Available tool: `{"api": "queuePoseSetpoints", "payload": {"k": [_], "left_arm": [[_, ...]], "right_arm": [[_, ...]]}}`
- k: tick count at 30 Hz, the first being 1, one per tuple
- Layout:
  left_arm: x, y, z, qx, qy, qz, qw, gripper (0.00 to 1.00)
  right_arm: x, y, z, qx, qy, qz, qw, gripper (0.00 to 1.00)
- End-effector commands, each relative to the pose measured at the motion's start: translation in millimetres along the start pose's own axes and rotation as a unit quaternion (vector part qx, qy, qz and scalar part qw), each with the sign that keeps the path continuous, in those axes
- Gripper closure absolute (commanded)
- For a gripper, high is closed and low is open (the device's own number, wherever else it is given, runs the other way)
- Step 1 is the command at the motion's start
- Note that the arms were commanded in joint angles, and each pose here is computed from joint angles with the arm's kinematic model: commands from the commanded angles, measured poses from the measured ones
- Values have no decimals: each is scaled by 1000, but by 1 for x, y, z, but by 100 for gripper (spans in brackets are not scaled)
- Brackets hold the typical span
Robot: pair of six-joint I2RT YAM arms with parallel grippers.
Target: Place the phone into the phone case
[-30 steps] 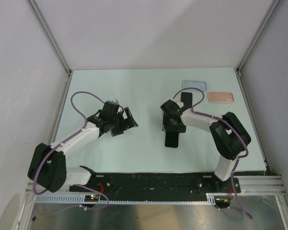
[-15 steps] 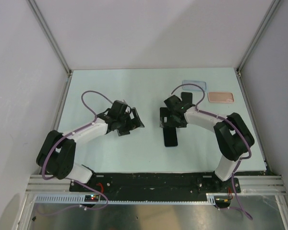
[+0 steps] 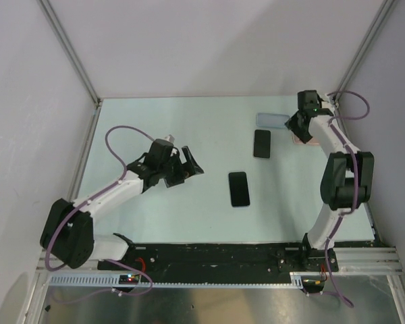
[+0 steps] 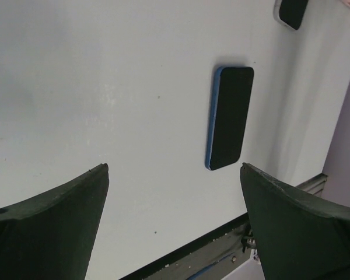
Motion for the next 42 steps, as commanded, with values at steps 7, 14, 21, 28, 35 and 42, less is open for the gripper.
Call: {"api": "queuePoseSetpoints", "payload": {"k": [7, 14, 21, 28, 35, 42], "left_arm": [[-26, -13, 2, 3, -33, -44, 999, 3], [-32, -13, 2, 9, -38, -52, 998, 3], [-33, -11, 0, 12, -36, -55, 998, 3], [-35, -7, 1, 11, -39, -55, 998, 3], [-39, -2, 3, 6, -45, -55, 997, 3], [-41, -2, 5, 2, -47, -60, 997, 3]], "right_arm": [[68, -38, 44, 188, 2, -169, 967, 41], [88, -47, 53, 236, 14, -184, 954, 42], [102, -59, 59, 272, 13, -201, 941, 42], [117, -66, 63, 290, 9, -216, 932, 44], [125, -64, 70, 289, 8, -222, 931, 48], [130, -67, 61, 262, 32, -226, 938, 83]]}}
Point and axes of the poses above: each gripper's point midway between its finger pads, its own x axis out along the fingers, its own y axis along the line the jaws close on, z = x × y, the point moved 5 cm from there along -x, back along the fingers, and after that the axes turned 13 degrees about x, right-handed, at the moved point
